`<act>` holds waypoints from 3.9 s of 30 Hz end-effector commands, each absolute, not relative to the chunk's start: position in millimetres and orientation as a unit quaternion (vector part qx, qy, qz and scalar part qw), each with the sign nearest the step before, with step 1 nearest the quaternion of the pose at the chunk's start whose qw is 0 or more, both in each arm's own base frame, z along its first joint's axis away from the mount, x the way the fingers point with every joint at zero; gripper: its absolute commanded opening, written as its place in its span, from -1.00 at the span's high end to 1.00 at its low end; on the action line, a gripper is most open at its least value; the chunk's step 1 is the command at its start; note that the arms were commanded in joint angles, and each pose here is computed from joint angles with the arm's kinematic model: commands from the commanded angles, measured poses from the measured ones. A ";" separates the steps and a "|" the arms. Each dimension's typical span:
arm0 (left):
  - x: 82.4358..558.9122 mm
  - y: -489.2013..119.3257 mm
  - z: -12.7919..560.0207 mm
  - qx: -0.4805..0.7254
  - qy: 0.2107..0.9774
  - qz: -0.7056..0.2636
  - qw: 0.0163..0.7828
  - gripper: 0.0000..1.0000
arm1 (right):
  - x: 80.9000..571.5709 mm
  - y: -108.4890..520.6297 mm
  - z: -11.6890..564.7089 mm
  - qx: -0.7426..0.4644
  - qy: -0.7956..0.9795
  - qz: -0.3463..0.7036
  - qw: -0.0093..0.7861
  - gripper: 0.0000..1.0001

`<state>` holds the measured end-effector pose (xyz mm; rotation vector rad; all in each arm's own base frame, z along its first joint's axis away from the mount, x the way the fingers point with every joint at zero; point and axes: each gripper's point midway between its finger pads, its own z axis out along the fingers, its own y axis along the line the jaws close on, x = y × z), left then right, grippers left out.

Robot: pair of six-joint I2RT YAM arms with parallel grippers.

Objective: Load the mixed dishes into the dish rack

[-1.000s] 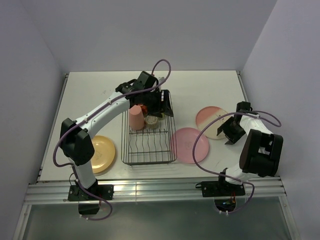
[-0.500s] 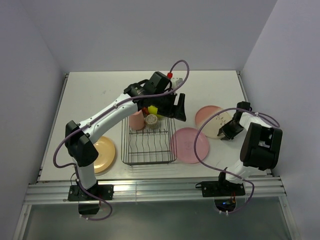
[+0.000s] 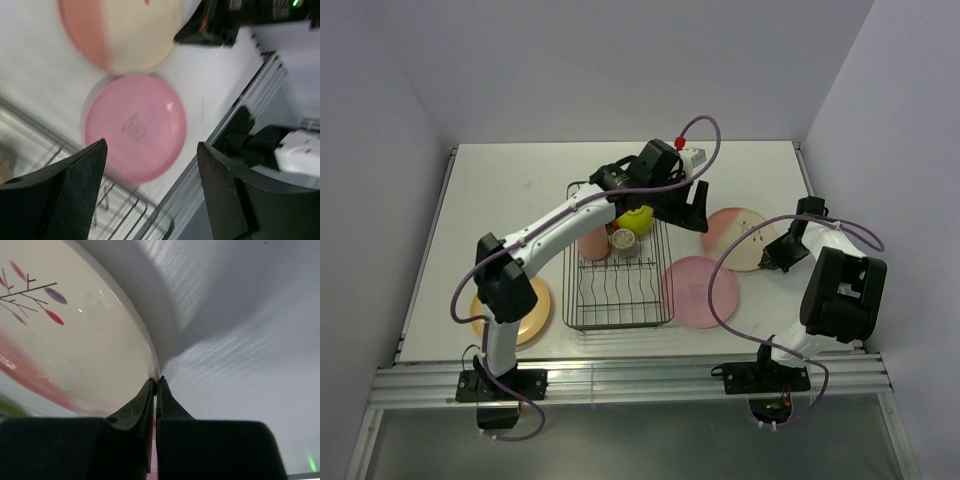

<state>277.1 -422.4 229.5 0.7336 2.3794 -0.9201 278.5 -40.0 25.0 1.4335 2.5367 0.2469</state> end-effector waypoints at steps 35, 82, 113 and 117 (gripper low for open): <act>273.7 -511.4 151.7 -0.096 0.889 -0.444 -0.048 -0.47 | 318.2 -2.6 72.5 0.542 0.803 0.224 0.106 1.00; 326.1 -554.6 97.4 -0.187 0.870 -0.456 -0.026 -0.42 | 316.3 19.8 91.7 0.562 0.773 0.287 0.066 1.00; 367.6 -550.3 115.4 -0.179 0.846 -0.502 0.023 1.00 | 304.7 25.1 90.7 0.562 0.773 0.289 0.057 1.00; 365.9 -547.2 119.1 -0.155 0.852 -0.498 0.028 1.00 | 309.0 17.1 96.8 0.524 0.802 0.274 0.084 1.00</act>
